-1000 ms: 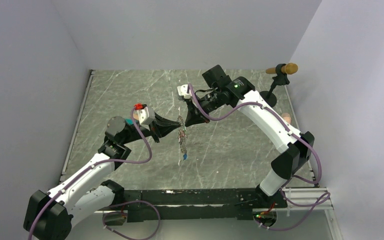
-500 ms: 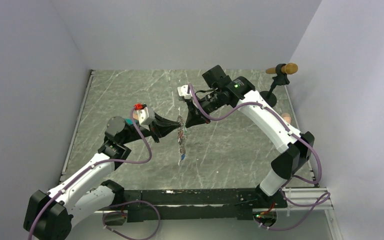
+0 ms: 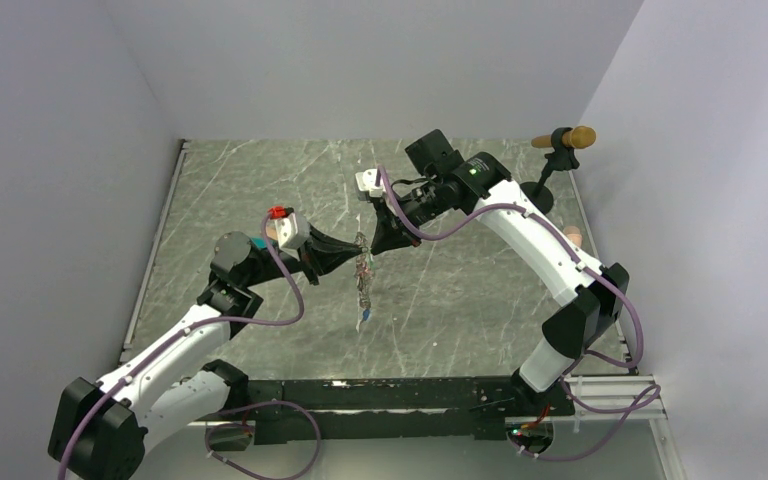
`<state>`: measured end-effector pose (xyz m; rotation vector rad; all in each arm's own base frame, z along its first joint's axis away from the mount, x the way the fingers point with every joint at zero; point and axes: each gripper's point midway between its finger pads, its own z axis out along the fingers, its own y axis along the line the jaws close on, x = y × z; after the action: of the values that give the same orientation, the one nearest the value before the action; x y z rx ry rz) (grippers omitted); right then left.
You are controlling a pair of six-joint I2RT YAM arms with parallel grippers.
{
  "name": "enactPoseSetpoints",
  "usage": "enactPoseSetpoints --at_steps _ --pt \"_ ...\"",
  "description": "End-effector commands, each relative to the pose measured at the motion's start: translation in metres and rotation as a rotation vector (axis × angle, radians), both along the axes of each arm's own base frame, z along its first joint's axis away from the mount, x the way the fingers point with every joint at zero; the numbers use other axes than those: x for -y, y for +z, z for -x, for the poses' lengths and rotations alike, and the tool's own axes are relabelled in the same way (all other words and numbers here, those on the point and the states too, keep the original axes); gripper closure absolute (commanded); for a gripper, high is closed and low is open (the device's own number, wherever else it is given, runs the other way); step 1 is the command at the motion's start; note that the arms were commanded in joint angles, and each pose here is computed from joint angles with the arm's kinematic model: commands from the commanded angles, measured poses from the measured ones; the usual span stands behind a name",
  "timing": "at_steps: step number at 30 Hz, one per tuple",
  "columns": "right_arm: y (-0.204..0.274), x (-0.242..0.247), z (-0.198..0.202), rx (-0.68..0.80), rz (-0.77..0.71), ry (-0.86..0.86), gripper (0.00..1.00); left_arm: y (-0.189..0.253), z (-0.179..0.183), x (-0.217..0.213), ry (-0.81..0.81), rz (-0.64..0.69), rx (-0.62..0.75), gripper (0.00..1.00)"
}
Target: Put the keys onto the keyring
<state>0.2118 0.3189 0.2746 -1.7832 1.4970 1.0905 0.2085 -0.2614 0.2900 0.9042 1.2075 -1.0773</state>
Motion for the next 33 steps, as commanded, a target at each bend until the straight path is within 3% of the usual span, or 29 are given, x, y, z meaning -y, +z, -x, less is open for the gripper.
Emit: enactPoseSetpoints --at_steps 1,33 --pt "0.0186 -0.0058 0.0032 0.019 -0.058 0.031 1.00 0.0144 0.0039 0.0007 -0.025 0.026 0.062 1.00" --pt "0.0181 -0.0101 0.0064 -0.020 -0.078 0.045 1.00 0.0108 0.0074 0.0050 -0.071 0.007 0.057 1.00"
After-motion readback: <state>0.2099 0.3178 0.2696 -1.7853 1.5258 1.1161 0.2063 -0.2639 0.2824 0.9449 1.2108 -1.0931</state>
